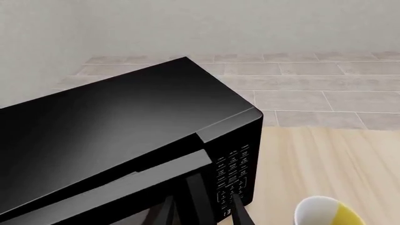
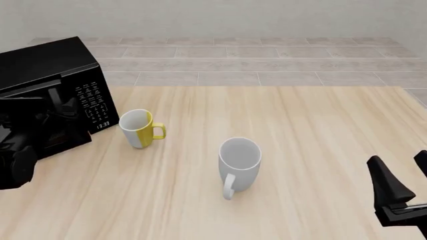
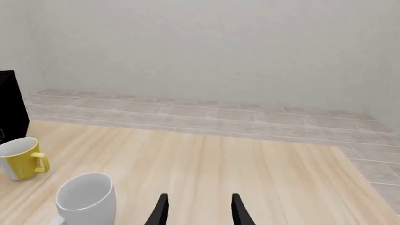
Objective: Close the microwave.
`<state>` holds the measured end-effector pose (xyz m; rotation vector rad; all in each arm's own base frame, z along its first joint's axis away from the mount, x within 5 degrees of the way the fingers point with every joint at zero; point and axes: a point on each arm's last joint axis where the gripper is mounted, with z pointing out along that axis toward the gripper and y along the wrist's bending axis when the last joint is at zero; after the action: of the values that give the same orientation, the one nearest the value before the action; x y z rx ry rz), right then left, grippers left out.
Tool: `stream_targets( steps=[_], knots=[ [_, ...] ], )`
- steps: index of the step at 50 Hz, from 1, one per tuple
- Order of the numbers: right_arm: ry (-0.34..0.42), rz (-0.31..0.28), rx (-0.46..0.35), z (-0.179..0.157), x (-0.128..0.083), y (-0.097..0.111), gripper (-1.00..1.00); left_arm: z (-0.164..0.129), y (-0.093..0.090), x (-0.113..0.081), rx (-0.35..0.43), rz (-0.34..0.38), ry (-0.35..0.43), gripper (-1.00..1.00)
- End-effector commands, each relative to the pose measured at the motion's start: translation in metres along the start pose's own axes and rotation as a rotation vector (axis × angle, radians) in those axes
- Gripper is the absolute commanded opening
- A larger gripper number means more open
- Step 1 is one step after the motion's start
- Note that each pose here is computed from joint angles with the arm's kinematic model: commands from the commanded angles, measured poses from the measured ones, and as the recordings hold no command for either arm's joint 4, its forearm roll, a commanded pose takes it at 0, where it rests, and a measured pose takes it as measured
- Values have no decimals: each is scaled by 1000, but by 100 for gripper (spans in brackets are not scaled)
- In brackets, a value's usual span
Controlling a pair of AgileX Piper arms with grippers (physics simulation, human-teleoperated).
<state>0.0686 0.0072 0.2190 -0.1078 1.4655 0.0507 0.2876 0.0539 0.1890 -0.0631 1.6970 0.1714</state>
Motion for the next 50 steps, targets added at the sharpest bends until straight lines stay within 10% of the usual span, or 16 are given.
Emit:
stream_targets(
  steps=[1,50],
  knots=[
    [0,3,1,-1,0,0,100,9,11,27,-67,-30,111,100],
    [-1,4,14,-7,1,-1,100,27,17,33,-82,-42,140,100]
  ],
)
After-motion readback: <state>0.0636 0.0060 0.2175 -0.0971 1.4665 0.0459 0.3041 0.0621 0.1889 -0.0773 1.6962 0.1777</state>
